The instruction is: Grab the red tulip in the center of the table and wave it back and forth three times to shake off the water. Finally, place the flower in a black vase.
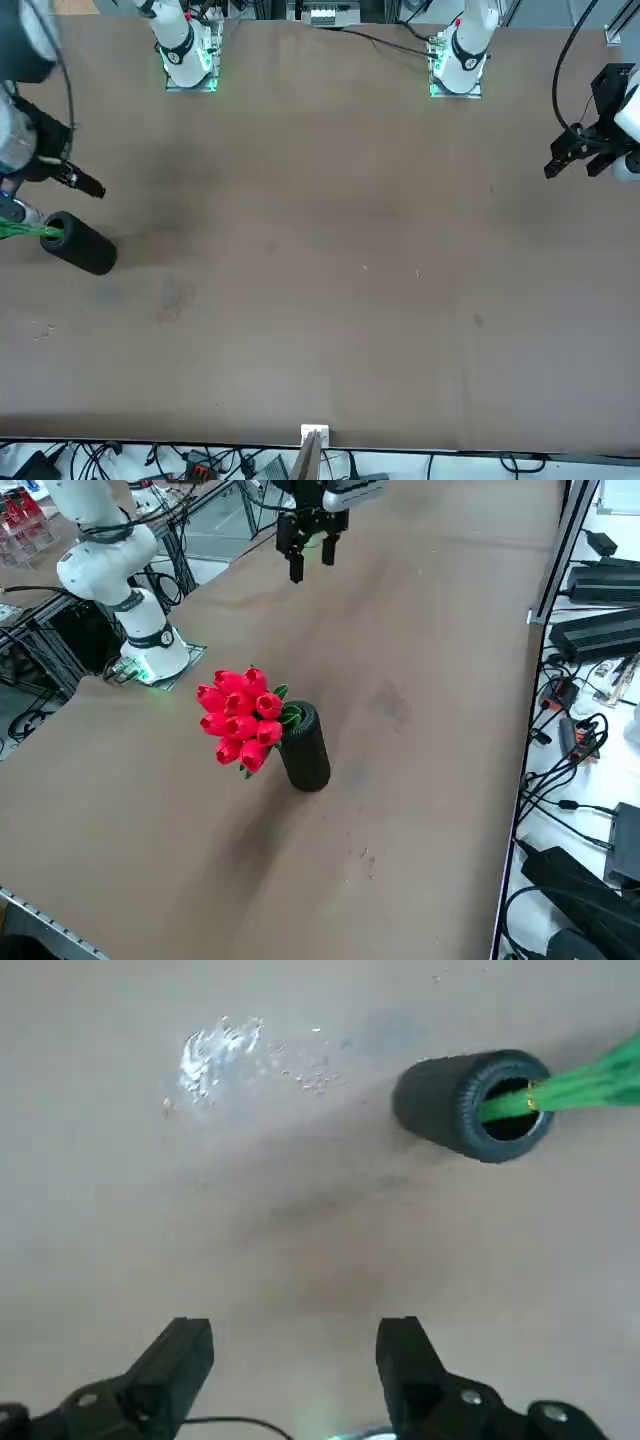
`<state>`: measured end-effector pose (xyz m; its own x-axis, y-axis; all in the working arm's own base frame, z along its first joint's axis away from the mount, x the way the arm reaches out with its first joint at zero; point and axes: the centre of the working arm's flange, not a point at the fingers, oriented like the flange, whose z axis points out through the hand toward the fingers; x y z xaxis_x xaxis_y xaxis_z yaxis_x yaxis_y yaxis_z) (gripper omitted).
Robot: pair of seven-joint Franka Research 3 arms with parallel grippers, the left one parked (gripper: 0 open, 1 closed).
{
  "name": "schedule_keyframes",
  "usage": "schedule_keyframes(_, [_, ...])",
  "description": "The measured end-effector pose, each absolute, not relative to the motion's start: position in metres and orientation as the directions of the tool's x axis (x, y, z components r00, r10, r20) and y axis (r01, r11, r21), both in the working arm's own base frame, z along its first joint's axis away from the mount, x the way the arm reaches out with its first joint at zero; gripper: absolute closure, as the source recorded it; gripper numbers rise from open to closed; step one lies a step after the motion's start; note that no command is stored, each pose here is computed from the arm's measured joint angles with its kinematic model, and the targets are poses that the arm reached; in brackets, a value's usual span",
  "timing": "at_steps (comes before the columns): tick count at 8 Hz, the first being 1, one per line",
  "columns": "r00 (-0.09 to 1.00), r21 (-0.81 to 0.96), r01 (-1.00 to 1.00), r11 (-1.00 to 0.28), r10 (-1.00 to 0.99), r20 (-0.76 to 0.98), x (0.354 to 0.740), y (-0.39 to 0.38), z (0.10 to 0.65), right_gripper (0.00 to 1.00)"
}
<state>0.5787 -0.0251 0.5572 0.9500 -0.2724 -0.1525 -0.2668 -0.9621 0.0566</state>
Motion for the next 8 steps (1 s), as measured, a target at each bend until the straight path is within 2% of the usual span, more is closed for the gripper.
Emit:
schedule_keyframes(2, [0.977, 0.005, -0.151, -0.989, -0.15, -0.154, 0.575, -0.058, 0.568, 0.0])
schedule_keyframes(8, [0.998, 0.003, -0.022, -1.0, -0.023, -0.065, 0.541, -0.002, 0.605, 0.0])
